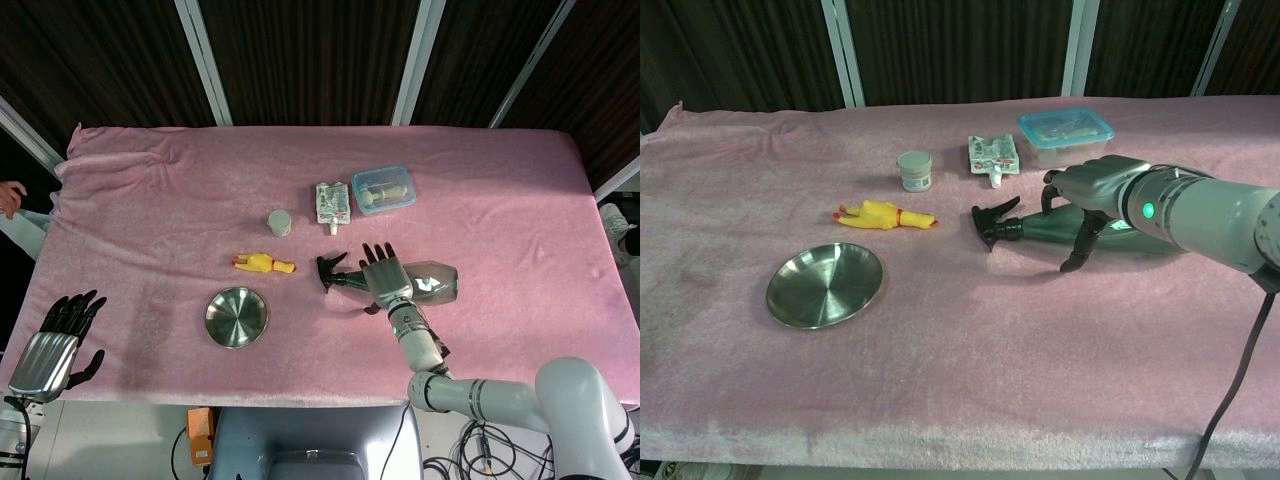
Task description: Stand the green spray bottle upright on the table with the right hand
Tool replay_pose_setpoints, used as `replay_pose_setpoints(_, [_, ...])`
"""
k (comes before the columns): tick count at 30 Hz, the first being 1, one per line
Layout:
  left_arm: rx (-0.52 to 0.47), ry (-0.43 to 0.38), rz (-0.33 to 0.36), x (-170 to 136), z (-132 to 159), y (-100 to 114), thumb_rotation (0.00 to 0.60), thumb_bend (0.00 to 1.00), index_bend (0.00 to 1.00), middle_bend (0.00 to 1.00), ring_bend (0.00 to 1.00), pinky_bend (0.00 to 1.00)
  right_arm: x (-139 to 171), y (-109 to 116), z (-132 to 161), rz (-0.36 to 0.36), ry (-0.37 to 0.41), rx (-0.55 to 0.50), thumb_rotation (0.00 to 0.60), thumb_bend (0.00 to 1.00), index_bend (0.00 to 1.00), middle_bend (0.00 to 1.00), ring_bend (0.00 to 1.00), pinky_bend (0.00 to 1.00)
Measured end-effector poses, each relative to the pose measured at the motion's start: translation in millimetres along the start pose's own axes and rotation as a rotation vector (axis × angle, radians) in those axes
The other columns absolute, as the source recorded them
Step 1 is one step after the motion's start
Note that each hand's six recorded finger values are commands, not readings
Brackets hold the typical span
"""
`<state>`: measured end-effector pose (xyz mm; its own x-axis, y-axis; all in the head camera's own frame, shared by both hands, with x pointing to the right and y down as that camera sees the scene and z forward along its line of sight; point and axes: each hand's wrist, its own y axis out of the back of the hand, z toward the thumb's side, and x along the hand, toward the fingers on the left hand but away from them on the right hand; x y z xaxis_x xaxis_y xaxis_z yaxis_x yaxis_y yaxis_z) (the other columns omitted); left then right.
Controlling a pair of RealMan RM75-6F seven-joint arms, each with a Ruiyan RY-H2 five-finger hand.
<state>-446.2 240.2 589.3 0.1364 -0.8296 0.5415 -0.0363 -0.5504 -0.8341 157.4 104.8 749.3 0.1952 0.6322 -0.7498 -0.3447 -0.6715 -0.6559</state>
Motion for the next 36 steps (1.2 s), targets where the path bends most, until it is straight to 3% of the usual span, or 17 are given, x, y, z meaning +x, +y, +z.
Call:
replay_pose_setpoints(10, [-0.011,0.005,0.013,1,-2,4,0.6,0.41,0.03,0.0,0.0,0.01,-4,-2,3,0.0,0.003,-0.01,0.6,0.25,0.39,0.1,0.0,0.01])
replay_pose_setpoints(13, [-0.014,0.004,0.01,1,-3,4,0.6,0.41,0.03,0.0,0.0,0.01,-5,0,3,-0.011,-0.002,-0.008,0.6,0.29,0.51,0.18,0.0,0.03])
replay_pose_setpoints(15, [-0.016,0.003,0.011,2,-3,4,0.6,0.41,0.03,0.0,0.0,0.01,-6,1,2,-0.021,-0.009,-0.006,0.6,0.31,0.61,0.29,0.06,0.07])
replay_pose_setpoints(19, [-0.021,-0.001,0.016,1,-2,6,0.6,0.41,0.03,0.0,0.0,0.01,-8,1,-1,-0.05,-0.041,0.011,0.6,0.33,0.8,0.52,0.31,0.2])
replay_pose_setpoints(23, [-0.024,-0.005,0.019,2,-2,7,0.6,0.41,0.03,0.0,0.0,0.01,-7,3,-2,-0.073,-0.05,0.013,0.6,0.34,0.88,0.59,0.39,0.3])
replay_pose_setpoints(30, [-0.019,-0.006,0.014,2,-2,5,0.6,0.41,0.03,0.0,0.0,0.01,1,17,-9,-0.187,-0.031,-0.12,0.6,0.34,0.9,0.61,0.42,0.37])
replay_pose_setpoints(36, [-0.014,-0.002,0.011,2,-1,3,0.6,0.41,0.03,0.0,0.0,0.01,17,39,-22,-0.357,0.008,-0.326,0.6,0.34,0.9,0.61,0.42,0.37])
